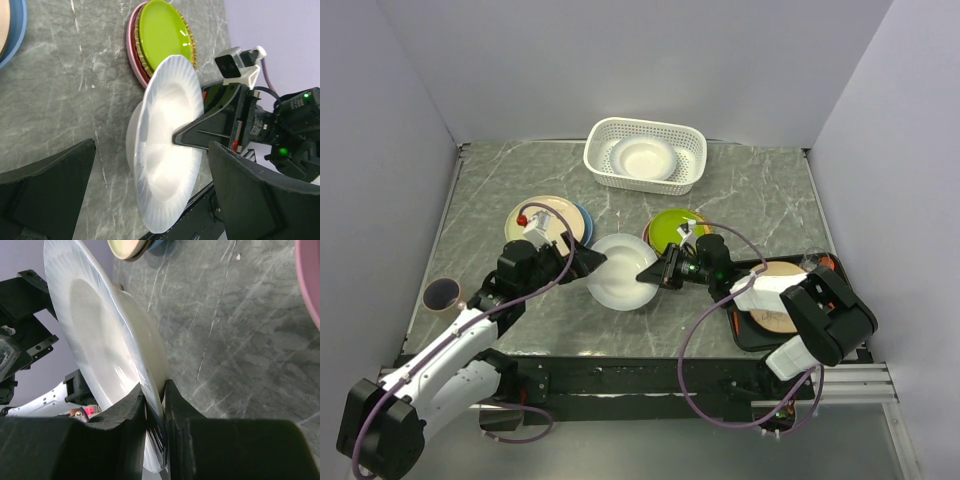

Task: Place the plates into the plastic bin on the countertop
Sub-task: Pick up the plate at the center of the board.

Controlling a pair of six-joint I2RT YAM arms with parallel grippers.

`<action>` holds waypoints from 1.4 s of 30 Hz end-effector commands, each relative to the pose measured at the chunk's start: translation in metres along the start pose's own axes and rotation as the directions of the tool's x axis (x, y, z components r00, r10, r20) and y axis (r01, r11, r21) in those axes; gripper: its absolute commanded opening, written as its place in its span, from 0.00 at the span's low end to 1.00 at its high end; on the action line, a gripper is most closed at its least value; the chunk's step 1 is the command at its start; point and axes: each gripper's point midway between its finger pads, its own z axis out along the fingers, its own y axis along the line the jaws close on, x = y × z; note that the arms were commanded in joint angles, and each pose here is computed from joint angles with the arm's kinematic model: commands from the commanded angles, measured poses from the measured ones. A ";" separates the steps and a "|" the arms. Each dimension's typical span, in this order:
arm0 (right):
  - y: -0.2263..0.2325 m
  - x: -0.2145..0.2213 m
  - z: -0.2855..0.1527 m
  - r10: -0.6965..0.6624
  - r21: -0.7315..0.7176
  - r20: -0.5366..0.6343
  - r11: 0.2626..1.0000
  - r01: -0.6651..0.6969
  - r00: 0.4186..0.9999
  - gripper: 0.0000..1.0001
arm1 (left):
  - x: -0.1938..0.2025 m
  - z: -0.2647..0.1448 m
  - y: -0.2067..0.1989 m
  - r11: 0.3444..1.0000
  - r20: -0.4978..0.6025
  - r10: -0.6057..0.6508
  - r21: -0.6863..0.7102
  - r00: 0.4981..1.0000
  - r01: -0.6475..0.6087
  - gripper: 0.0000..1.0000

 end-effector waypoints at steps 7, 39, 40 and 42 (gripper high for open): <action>0.043 -0.022 -0.005 -0.076 -0.090 0.077 0.992 0.083 0.994 0.00 | -0.018 -0.007 0.005 0.995 0.050 0.065 -0.081 0.997 -0.061 0.99; 0.060 -0.184 0.046 -0.041 -0.035 0.197 0.998 0.049 0.980 0.00 | -0.028 -0.023 -0.021 0.987 0.095 0.158 0.018 0.983 -0.161 0.99; 0.056 -0.187 0.047 -0.037 -0.021 0.196 0.999 0.042 0.980 0.00 | -0.028 -0.023 -0.021 0.987 0.094 0.158 0.021 0.983 -0.161 0.99; 0.059 -0.201 0.044 -0.039 -0.019 0.218 0.999 0.045 0.975 0.00 | -0.026 -0.022 -0.022 0.987 0.086 0.155 0.037 0.984 -0.158 0.99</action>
